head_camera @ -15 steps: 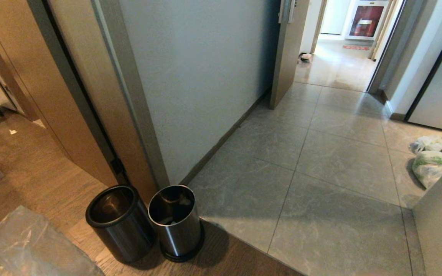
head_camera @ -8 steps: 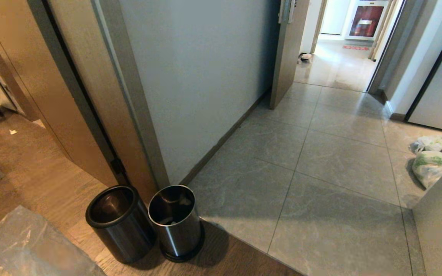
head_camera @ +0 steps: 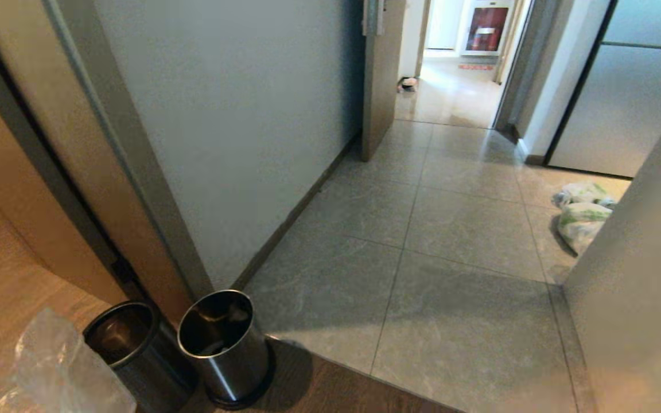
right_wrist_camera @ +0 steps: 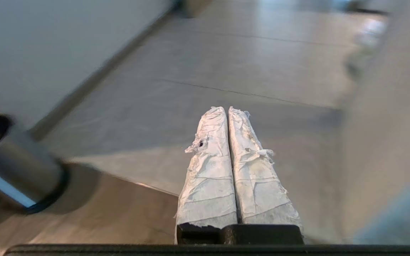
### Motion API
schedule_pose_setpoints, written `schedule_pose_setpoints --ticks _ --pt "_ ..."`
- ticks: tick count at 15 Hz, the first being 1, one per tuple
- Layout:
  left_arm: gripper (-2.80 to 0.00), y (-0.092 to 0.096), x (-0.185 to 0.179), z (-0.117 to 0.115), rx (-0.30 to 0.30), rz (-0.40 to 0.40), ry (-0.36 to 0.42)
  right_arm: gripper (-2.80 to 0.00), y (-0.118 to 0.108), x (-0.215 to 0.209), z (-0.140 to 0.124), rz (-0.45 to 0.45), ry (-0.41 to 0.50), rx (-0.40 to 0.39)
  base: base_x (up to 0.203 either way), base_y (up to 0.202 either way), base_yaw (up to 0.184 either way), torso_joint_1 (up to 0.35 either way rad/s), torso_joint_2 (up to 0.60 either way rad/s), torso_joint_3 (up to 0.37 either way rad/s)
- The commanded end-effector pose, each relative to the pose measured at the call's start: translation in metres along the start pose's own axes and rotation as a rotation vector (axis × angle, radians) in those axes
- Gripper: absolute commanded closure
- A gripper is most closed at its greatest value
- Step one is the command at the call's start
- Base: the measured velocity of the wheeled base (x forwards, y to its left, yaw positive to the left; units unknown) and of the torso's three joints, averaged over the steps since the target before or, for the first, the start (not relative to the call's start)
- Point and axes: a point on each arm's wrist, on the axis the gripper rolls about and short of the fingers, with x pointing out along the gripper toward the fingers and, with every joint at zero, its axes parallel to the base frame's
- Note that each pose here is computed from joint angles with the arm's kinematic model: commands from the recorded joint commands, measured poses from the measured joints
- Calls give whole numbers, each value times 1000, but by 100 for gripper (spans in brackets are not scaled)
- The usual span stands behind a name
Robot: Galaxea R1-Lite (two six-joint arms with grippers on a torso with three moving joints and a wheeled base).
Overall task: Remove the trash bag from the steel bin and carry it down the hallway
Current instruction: Put the trash bag at the door
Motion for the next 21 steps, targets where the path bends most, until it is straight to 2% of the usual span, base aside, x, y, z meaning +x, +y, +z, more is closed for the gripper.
schedule_pose_setpoints --ticks 1,6,17,21 --pt "0 0 0 0 -1 0 2 0 0 0 -1 0 1 0 0 11 -175 2 2 2" --pt "0 0 0 0 0 -1 2 0 0 0 -1 1 3 0 1 8 -134 2 3 4" --pt "0 0 0 -1 -4 0 4 0 0 0 -1 2 3 -3 0 0 0 0 0 0" --pt "0 0 0 0 -4 0 2 0 0 0 -1 -1 3 -6 -2 3 -155 3 3 3"
